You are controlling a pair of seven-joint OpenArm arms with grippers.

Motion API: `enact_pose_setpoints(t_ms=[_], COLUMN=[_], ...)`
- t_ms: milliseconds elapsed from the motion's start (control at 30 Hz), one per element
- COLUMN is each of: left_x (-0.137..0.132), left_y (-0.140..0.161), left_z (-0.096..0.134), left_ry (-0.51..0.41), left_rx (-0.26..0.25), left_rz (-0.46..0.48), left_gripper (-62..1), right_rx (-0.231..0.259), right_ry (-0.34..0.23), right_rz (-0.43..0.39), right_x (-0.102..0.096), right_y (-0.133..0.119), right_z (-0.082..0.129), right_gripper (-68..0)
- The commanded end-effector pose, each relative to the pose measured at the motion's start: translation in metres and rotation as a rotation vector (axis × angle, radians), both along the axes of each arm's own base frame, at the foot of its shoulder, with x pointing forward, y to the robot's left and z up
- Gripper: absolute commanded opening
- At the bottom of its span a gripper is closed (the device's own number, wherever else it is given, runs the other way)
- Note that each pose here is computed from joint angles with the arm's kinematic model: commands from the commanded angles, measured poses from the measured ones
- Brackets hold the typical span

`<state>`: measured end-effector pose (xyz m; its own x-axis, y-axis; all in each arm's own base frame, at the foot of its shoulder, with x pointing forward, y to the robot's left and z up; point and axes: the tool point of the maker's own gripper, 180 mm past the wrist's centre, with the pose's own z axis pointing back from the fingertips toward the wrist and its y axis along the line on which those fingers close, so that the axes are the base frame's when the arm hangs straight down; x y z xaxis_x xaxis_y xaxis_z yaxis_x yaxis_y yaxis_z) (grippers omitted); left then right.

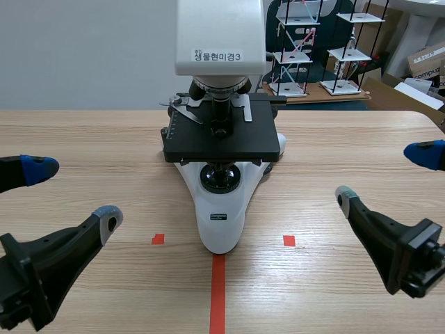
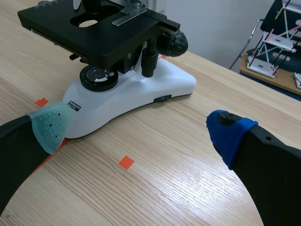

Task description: Point at the fine focus knob

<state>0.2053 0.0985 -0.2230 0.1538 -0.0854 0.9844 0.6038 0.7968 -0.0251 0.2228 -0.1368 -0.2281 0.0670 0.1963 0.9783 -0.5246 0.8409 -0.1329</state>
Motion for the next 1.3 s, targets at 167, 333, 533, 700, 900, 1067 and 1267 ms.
enact_pose_setpoints(t_ms=[167,333,533,700,900,1067,1267], left_x=[0.0014,0.0014,0.0014,0.0014,0.0014,0.0014,0.0014], left_y=[-0.0027,-0.0027,-0.0027,-0.0027,-0.0027,-0.0027,-0.0027], left_z=[0.0101,0.0101,0.0101,0.0101,0.0101,0.0101,0.0101], left_ry=[-0.026,-0.026,-0.026,-0.026,-0.026,-0.026,-0.026], left_rx=[-0.027,-0.027,-0.027,-0.027,-0.027,-0.027,-0.027], left_rz=[-0.001,-0.001,-0.001,-0.001,-0.001,-0.001,-0.001], left_gripper=[1.4,1.4,1.4,1.4,1.4,1.4,1.4], right_rx=[-0.001,-0.001,-0.001,-0.001,-0.001,-0.001,-0.013], right_ry=[-0.023,-0.023,-0.023,-0.023,-0.023,-0.023,-0.040], right_rz=[-0.004,-0.004,-0.004,-0.004,-0.004,-0.004,-0.028], right_x=[0.0039,0.0039,0.0039,0.0039,0.0039,0.0039,0.0093], right_y=[-0.0008,-0.0007,-0.0007,-0.0007,-0.0007,-0.0008,-0.0048], right_z=[0.0061,0.0060,0.0060,0.0060,0.0060,0.0061,0.0087], right_gripper=[-5.8,-5.9,-5.8,-5.9,-5.9,-5.9,-15.4])
